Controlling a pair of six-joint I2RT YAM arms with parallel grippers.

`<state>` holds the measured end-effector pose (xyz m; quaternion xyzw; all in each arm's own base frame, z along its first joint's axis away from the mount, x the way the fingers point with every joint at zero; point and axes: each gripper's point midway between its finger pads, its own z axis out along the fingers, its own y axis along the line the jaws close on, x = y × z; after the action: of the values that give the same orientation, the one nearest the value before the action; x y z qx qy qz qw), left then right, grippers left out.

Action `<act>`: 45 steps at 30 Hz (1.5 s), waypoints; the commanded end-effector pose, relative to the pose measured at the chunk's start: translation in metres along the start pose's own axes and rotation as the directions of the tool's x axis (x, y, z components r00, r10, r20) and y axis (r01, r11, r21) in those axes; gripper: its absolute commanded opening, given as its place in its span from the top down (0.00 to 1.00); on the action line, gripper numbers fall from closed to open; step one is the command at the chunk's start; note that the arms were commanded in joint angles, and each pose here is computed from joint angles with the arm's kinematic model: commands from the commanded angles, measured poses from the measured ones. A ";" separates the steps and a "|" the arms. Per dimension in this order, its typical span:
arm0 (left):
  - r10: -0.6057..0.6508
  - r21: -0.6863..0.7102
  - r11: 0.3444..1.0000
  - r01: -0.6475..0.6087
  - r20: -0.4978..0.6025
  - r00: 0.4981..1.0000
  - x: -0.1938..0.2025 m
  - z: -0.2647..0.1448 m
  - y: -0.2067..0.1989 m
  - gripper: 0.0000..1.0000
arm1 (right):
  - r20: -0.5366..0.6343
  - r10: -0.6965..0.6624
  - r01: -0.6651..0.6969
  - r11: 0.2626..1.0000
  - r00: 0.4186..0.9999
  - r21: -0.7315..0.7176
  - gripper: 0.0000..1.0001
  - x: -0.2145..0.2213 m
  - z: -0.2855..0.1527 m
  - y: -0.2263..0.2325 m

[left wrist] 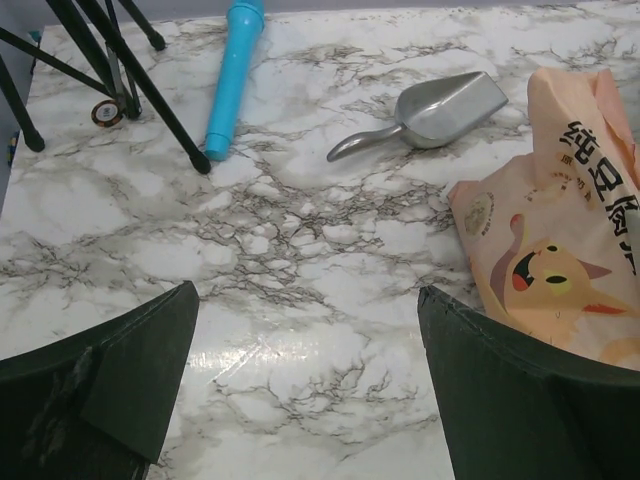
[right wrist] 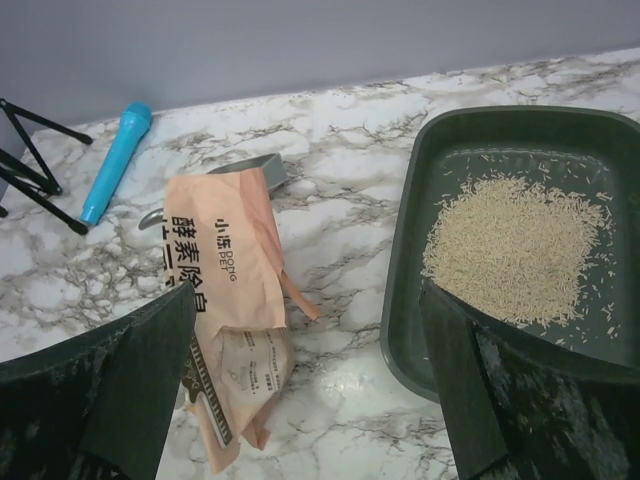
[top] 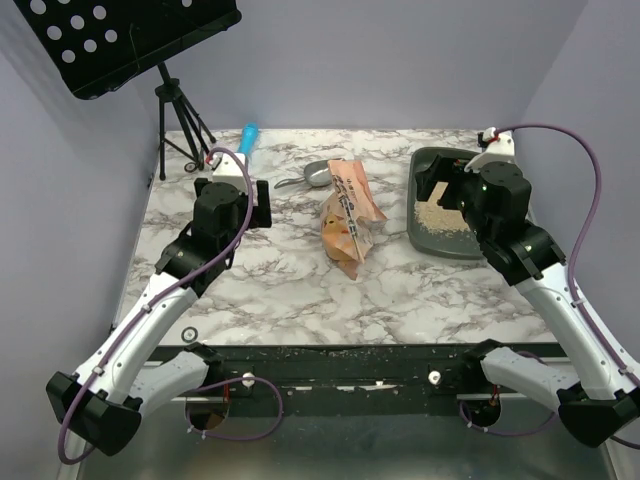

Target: Fill the litter box with clean litter

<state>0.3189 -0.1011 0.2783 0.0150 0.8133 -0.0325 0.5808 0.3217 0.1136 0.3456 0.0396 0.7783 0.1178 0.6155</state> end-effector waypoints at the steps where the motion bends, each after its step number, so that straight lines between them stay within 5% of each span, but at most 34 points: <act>1: -0.022 0.057 0.998 0.019 0.053 0.998 -0.001 -0.009 -0.005 0.01 | 0.017 -0.053 0.053 0.998 0.998 -0.020 0.00 -0.012 -0.008 0.002; 6: -0.027 0.079 0.997 0.024 0.036 0.999 0.005 -0.009 -0.010 0.01 | 0.013 -0.119 0.119 0.992 0.993 -0.044 0.00 -0.013 -0.011 0.003; 10: -0.037 0.131 0.991 0.034 0.019 0.999 0.008 -0.008 -0.020 0.01 | -0.038 -0.160 0.148 0.965 0.986 -0.218 0.00 -0.005 -0.017 0.033; 13: -0.047 0.142 0.989 0.045 0.012 0.999 0.009 -0.008 -0.023 0.01 | -0.134 -0.188 0.129 0.923 0.973 -0.362 0.03 0.014 -0.018 0.059; 23: -0.067 0.102 0.992 0.068 -0.015 0.998 0.015 -0.006 -0.018 0.01 | -0.315 -0.263 0.107 0.894 0.912 -0.436 0.06 0.089 -0.014 0.094; 35: -0.075 0.002 0.997 0.075 -0.024 0.997 0.016 -0.005 -0.001 0.01 | -0.469 -0.384 0.224 0.905 0.795 -0.362 0.21 0.166 0.006 0.116; 45: -0.077 0.012 0.997 0.077 -0.025 0.997 0.016 -0.006 -0.003 0.01 | -0.488 -0.403 0.294 0.912 0.775 -0.286 0.25 0.184 0.025 0.120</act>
<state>0.3078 -0.1051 0.2540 -0.0022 0.8272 -0.0594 0.5587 0.2814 0.2716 0.1852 -0.2220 0.8977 0.1073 0.3653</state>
